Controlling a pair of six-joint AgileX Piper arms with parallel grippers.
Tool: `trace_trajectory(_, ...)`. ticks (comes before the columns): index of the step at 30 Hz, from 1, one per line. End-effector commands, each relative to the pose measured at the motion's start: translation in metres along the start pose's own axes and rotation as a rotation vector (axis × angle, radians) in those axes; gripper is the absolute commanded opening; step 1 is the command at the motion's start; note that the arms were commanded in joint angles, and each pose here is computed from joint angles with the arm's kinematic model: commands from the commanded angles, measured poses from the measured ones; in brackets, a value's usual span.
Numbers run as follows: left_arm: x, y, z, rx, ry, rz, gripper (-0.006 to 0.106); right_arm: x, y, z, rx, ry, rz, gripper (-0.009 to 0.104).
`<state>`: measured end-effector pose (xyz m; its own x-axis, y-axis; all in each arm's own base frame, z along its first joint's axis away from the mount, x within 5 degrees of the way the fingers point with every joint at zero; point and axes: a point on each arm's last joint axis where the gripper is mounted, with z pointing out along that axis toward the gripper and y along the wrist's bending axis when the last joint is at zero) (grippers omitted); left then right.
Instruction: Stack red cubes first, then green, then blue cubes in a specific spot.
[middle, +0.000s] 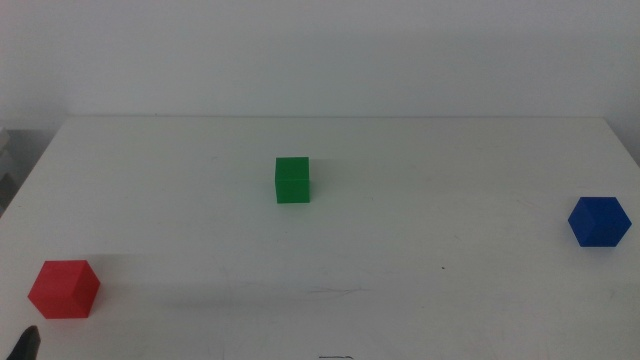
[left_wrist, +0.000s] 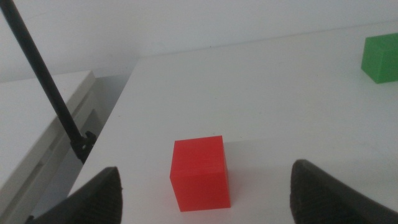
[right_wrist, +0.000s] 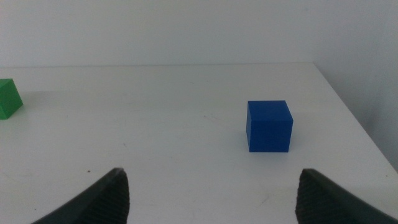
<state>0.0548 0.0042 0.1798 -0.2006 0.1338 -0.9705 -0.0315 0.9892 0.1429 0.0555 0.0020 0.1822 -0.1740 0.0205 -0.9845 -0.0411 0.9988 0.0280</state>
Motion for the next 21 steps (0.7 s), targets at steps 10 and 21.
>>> trace_trajectory(10, -0.062, 0.008, 0.018, 0.005, 0.055, -0.147, 0.091, -0.013, 0.0, -0.004, 0.003, -0.111, -0.025, 0.091)
trace_trajectory(21, -0.131, 0.021, 0.041, -0.007, 0.441, -0.143, 0.091, -0.013, 0.0, -0.004, 0.003, -0.111, -0.025, 0.091)
